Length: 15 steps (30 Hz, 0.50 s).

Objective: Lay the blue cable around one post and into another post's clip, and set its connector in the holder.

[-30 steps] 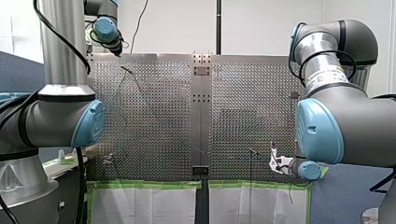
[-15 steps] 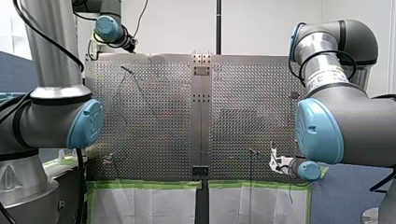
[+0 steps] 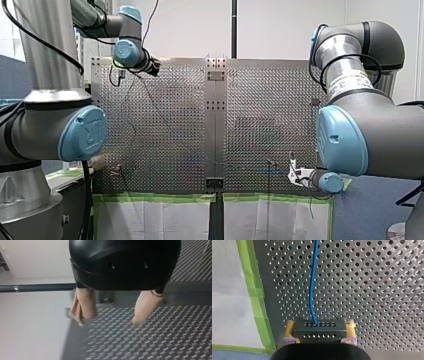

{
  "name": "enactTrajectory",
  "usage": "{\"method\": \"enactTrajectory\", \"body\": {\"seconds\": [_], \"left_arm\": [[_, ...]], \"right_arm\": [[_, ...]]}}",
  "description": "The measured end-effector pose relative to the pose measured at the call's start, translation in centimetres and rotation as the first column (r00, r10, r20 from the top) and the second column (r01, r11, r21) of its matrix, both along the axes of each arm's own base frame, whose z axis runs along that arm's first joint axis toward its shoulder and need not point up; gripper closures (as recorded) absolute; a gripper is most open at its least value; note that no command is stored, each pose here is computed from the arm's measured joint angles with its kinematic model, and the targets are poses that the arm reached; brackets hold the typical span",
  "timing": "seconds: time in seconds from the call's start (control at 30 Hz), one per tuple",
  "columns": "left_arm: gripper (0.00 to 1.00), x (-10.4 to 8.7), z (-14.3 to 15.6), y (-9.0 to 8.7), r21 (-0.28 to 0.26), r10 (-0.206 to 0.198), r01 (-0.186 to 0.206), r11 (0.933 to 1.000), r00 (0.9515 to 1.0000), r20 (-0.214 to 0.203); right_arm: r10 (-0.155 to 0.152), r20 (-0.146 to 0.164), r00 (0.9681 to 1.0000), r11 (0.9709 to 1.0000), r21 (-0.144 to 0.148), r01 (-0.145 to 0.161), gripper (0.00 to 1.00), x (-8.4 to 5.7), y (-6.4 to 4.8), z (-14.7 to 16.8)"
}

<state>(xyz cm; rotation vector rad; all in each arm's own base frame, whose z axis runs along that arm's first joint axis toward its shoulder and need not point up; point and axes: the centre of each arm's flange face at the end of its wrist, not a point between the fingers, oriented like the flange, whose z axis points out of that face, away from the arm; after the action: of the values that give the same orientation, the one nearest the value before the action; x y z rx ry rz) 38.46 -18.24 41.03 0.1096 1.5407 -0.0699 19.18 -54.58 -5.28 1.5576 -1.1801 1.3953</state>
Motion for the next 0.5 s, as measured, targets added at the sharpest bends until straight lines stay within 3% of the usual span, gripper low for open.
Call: {"method": "enactTrajectory", "body": {"seconds": [0.17,0.5], "left_arm": [[0.00,-0.2,-4.5,-1.8,-0.039,-0.002,-0.001,0.9992,0.9982,-0.059],[0.00,-0.8,-10.3,-5.2,-0.078,-0.002,-0.007,0.9969,0.9933,-0.115]], "right_arm": [[0.003,-0.002,1.0000,1.0000,-0.002,-0.003,1.00,0.1,0.0,0.0],[0.013,-0.019,0.9997,0.9999,-0.003,-0.013,1.00,0.5,0.2,0.0]]}}
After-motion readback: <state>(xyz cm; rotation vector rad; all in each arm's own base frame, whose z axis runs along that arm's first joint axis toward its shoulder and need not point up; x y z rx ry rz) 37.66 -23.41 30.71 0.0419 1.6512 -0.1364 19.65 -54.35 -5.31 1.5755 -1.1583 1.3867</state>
